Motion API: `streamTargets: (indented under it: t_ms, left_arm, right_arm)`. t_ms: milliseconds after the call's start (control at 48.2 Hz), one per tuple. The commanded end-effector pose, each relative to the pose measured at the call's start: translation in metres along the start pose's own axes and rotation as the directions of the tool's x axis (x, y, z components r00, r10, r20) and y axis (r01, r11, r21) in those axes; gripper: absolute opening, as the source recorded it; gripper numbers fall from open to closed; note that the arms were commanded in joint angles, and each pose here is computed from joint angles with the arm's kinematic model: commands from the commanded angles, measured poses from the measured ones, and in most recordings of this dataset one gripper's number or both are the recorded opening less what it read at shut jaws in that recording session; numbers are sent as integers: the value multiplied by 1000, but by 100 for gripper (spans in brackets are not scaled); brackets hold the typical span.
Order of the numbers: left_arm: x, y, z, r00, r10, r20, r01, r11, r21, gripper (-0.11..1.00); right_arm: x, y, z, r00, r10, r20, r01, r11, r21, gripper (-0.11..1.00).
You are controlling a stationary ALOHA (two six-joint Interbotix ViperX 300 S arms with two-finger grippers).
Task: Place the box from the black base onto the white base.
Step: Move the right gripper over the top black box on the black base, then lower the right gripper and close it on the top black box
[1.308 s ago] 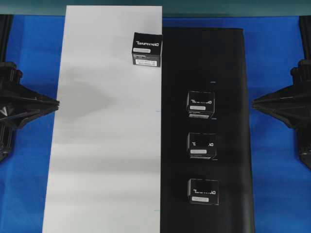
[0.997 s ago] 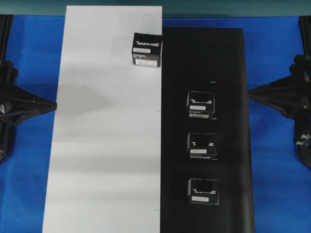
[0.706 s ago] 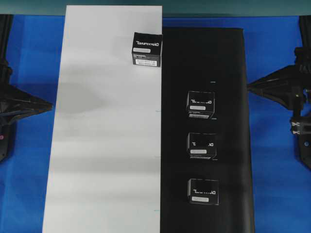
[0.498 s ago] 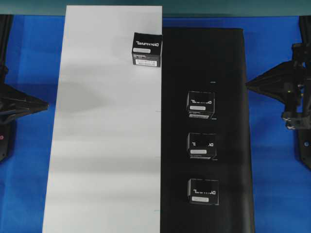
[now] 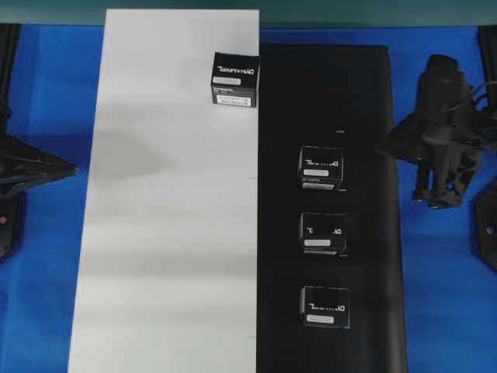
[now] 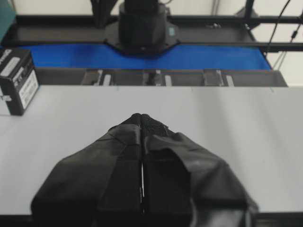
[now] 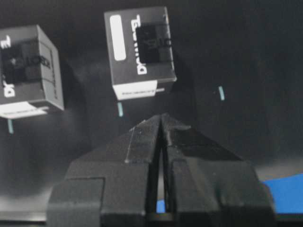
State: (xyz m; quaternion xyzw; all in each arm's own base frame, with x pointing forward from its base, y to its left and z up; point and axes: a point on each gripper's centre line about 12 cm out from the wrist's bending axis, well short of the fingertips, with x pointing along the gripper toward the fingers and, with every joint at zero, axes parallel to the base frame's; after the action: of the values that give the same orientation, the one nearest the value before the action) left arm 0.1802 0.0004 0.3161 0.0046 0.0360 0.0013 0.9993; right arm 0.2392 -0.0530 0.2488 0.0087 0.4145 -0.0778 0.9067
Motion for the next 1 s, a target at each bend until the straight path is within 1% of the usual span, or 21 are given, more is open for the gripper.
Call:
streamTargets:
  t_ms: [0, 62, 104, 208, 228, 270, 332, 374, 415, 561, 976]
  left_arm:
    - [0, 0, 11, 1000, 2, 26, -2, 1000, 1, -7]
    - [0, 0, 11, 1000, 2, 28, -2, 1000, 1, -7]
    - [0, 0, 12, 1000, 2, 29, -2, 1000, 1, -7]
    - [0, 0, 12, 1000, 0, 29, 0, 1000, 1, -7]
    - [0, 0, 12, 1000, 2, 29, -2, 1000, 1, -7]
    - [0, 0, 12, 1000, 2, 29, -2, 1000, 1, -7]
    - [0, 0, 12, 1000, 2, 29, -2, 1000, 0, -7]
    - [0, 0, 12, 1000, 2, 29, -2, 1000, -5, -7]
    - [0, 0, 12, 1000, 2, 29, -2, 1000, -11, -7]
    - [0, 0, 11, 1000, 2, 21, -1, 1000, -26, -7]
    - [-1, 0, 10, 1000, 1, 12, 0, 1000, -28, -7]
  right_arm:
    - [6, -1, 6, 1000, 1, -15, -2, 1000, -12, 12]
    - [10, -1, 8, 1000, 2, -20, -2, 1000, -15, 22]
    - [13, -2, 8, 1000, -1, -23, 1, 1000, -11, 32]
    - [18, -3, 8, 999, -3, -32, 2, 1000, -3, 62]
    - [21, -4, 8, 999, -3, -39, 3, 1000, 4, 70]
    - [23, -4, 7, 999, -3, -46, 4, 1000, 8, 80]
    - [27, -4, 6, 999, -2, -54, 2, 1000, 8, 93]
    - [29, -5, 5, 998, -1, -58, 2, 1000, 9, 98]
    - [31, -4, 5, 998, 0, -60, 1, 1000, 12, 100]
    - [40, -5, 1, 997, 1, -73, 0, 1000, 15, 100]
    - [67, -3, -9, 988, 18, -154, -14, 1000, 26, 100]
